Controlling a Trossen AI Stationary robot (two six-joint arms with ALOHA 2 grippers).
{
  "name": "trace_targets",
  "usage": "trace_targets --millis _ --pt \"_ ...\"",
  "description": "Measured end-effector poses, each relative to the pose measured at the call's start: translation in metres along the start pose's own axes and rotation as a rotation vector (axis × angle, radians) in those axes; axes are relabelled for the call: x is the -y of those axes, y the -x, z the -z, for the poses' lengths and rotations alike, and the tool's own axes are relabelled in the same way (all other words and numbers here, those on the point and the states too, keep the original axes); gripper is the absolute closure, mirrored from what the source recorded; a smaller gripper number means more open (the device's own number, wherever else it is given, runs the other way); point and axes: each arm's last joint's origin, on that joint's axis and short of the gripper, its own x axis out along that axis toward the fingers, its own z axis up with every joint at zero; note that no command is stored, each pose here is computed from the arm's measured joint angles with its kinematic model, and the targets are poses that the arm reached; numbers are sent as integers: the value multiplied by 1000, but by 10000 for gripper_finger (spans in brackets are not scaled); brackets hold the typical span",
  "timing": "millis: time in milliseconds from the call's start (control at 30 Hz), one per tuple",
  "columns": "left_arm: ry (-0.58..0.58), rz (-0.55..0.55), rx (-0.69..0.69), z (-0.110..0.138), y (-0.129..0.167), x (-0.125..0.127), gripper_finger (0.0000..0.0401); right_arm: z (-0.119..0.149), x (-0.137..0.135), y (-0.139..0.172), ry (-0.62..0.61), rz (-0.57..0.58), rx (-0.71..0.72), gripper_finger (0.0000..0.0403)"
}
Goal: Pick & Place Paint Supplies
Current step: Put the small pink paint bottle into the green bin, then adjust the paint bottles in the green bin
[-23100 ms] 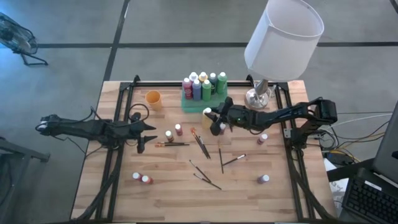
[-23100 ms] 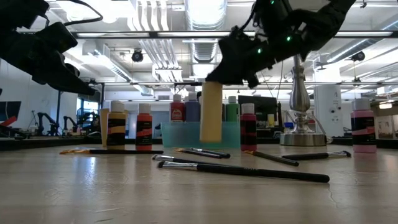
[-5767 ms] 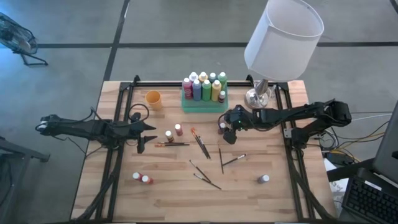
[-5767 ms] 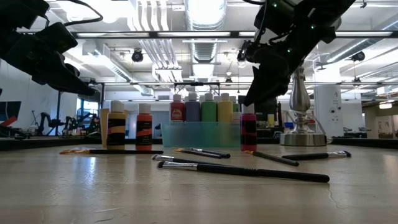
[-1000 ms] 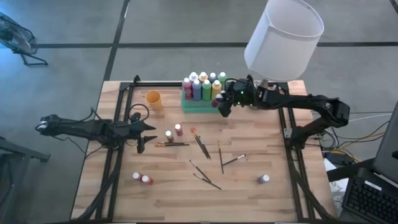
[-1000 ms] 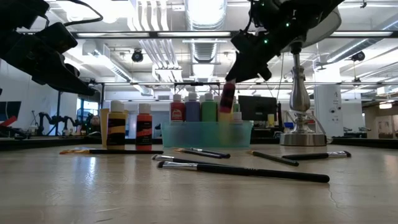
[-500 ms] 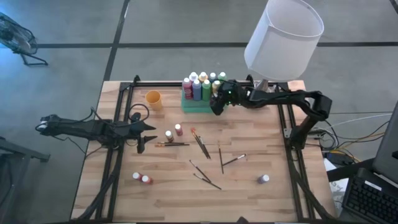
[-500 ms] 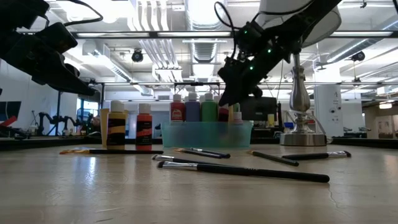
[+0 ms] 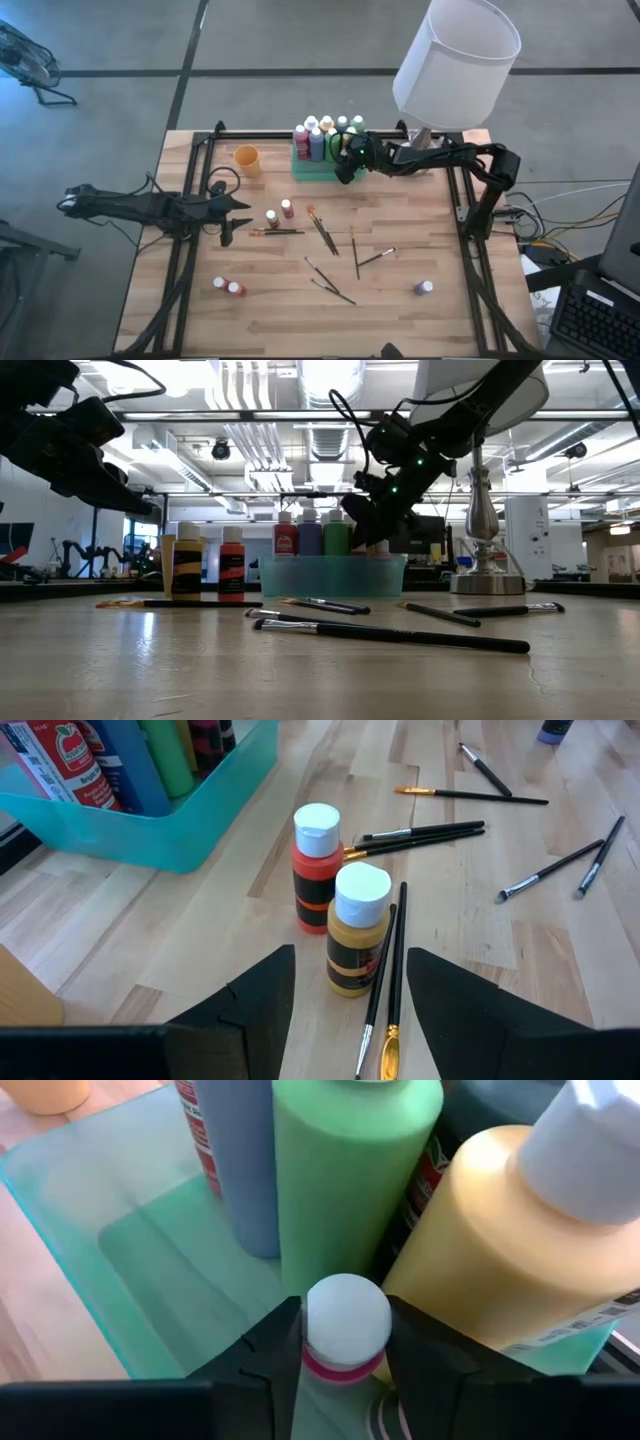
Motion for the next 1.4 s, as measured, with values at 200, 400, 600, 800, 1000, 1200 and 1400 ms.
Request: trace_targets --millis 200,400,600,800,1000,1200,1400 --pt "0 0 0 0 0 0 201 0 0 0 0 3 -3 282" --pt "0 -1 -1 0 0 0 201 1 0 0 2 9 -3 291" --pt "0 -1 -1 0 0 0 201 4 1 0 12 23 -20 240" --pt "-1 -1 -3 0 0 0 201 3 1 0 12 18 -18 210" --pt "-1 -1 -3 0 0 0 201 0 -4 7 20 2 0 205" --pt "-1 -2 -5 1 0 0 201 -11 -11 28 41 -31 53 220" --pt "-2 -1 -7 1 0 0 201 -18 -9 55 77 23 48 242"
